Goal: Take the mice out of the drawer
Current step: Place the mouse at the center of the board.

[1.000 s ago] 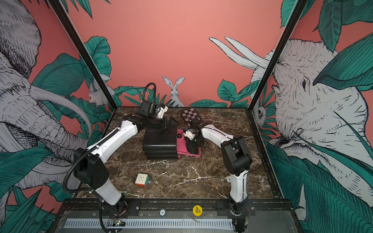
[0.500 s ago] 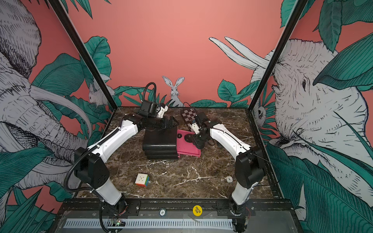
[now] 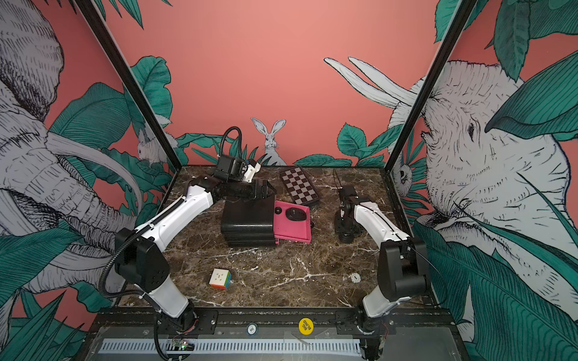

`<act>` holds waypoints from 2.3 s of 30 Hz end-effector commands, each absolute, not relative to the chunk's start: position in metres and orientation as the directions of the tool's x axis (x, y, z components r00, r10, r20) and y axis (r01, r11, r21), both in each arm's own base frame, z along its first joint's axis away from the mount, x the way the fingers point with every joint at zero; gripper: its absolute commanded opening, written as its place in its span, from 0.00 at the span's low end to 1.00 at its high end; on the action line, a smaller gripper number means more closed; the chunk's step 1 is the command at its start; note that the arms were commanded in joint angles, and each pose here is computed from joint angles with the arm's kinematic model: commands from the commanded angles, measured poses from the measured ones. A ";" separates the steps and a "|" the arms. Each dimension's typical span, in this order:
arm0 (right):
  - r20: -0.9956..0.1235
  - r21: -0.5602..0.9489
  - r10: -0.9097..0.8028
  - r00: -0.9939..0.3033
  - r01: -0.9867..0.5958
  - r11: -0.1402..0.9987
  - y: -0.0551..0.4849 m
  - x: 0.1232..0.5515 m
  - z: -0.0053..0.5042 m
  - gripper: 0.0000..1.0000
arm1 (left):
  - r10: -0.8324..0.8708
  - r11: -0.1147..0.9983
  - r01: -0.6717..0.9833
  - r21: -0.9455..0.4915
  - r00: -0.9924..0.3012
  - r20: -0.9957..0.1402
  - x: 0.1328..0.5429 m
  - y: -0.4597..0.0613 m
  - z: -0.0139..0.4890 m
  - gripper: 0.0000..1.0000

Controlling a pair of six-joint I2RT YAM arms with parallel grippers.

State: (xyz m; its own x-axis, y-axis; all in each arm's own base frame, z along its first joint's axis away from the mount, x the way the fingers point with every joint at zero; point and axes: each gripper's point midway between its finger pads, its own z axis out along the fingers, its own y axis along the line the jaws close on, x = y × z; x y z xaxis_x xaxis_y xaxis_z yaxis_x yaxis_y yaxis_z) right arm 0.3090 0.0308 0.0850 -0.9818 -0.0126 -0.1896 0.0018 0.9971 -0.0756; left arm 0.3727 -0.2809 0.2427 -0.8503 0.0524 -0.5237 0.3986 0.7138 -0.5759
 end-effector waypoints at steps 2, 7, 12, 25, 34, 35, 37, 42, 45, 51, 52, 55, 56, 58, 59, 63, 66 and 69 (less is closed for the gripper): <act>-0.158 -0.152 0.033 -0.987 0.057 0.987 0.001 0.296 0.070 0.50 | 0.059 0.700 0.426 -0.574 -0.835 -0.547 0.369 -0.276 0.255 0.99; -0.152 -0.164 0.055 -0.987 0.080 0.983 -0.020 0.289 0.056 0.50 | 0.050 0.702 0.416 -0.578 -0.839 -0.542 0.369 -0.273 0.252 0.99; -0.117 -0.198 0.054 -0.992 0.077 0.977 -0.037 0.283 0.050 0.50 | 0.039 0.709 0.405 -0.577 -0.840 -0.542 0.369 -0.269 0.251 0.99; -0.064 -0.121 0.090 -0.994 0.097 0.988 -0.041 0.277 0.023 0.52 | 0.011 0.721 0.373 -0.584 -0.849 -0.529 0.371 -0.266 0.245 0.99; 0.014 -0.112 0.093 -0.996 0.091 0.990 -0.041 0.274 0.008 0.55 | 0.006 0.728 0.370 -0.578 -0.846 -0.534 0.372 -0.264 0.246 0.99; 0.016 -0.117 0.095 -0.995 0.092 0.989 -0.042 0.274 0.008 0.55 | 0.006 0.729 0.368 -0.577 -0.846 -0.533 0.372 -0.264 0.245 0.99; 0.014 -0.122 0.098 -0.995 0.095 0.988 -0.044 0.274 0.008 0.55 | 0.004 0.730 0.366 -0.577 -0.847 -0.532 0.373 -0.264 0.245 0.99; 0.002 -0.125 0.105 -0.994 0.104 0.987 -0.046 0.274 0.011 0.61 | 0.005 0.730 0.368 -0.576 -0.846 -0.534 0.373 -0.264 0.245 0.99; -0.018 -0.127 0.106 -0.994 0.108 0.986 -0.047 0.274 0.015 0.69 | 0.004 0.731 0.366 -0.576 -0.846 -0.533 0.373 -0.264 0.245 0.99; -0.089 -0.127 0.114 -0.989 0.125 0.984 -0.048 0.283 0.038 0.73 | 0.007 0.729 0.364 -0.580 -0.851 -0.525 0.374 -0.264 0.242 0.99; -0.105 -0.118 0.116 -0.988 0.128 0.985 -0.047 0.287 0.043 0.73 | 0.007 0.728 0.365 -0.580 -0.851 -0.526 0.374 -0.264 0.242 0.99; -0.211 -0.078 0.128 -0.969 0.148 0.986 -0.042 0.302 0.075 0.74 | 0.009 0.726 0.366 -0.583 -0.852 -0.524 0.374 -0.265 0.242 0.99; -0.246 -0.071 0.135 -0.960 0.157 0.985 -0.042 0.307 0.087 0.75 | 0.009 0.725 0.367 -0.583 -0.852 -0.524 0.374 -0.265 0.242 0.99; -0.320 -0.060 0.149 -0.936 0.177 0.982 -0.042 0.318 0.113 0.75 | 0.010 0.726 0.366 -0.582 -0.852 -0.524 0.374 -0.265 0.242 0.99; -0.348 -0.057 0.153 -0.925 0.184 0.981 -0.042 0.321 0.126 0.75 | 0.010 0.726 0.365 -0.582 -0.853 -0.522 0.374 -0.265 0.242 0.99; -0.475 -0.003 0.125 -0.871 0.144 0.990 -0.013 0.345 0.173 0.78 | 0.006 0.727 0.362 -0.584 -0.854 -0.521 0.375 -0.264 0.243 0.99; -0.551 0.067 0.079 -0.831 0.050 0.996 0.033 0.372 0.190 0.79 | 0.000 0.724 0.358 -0.590 -0.854 -0.519 0.376 -0.263 0.244 0.99; -0.600 0.119 0.013 -0.800 -0.074 0.990 0.090 0.399 0.200 0.79 | 0.001 0.727 0.353 -0.590 -0.859 -0.512 0.375 -0.262 0.244 0.99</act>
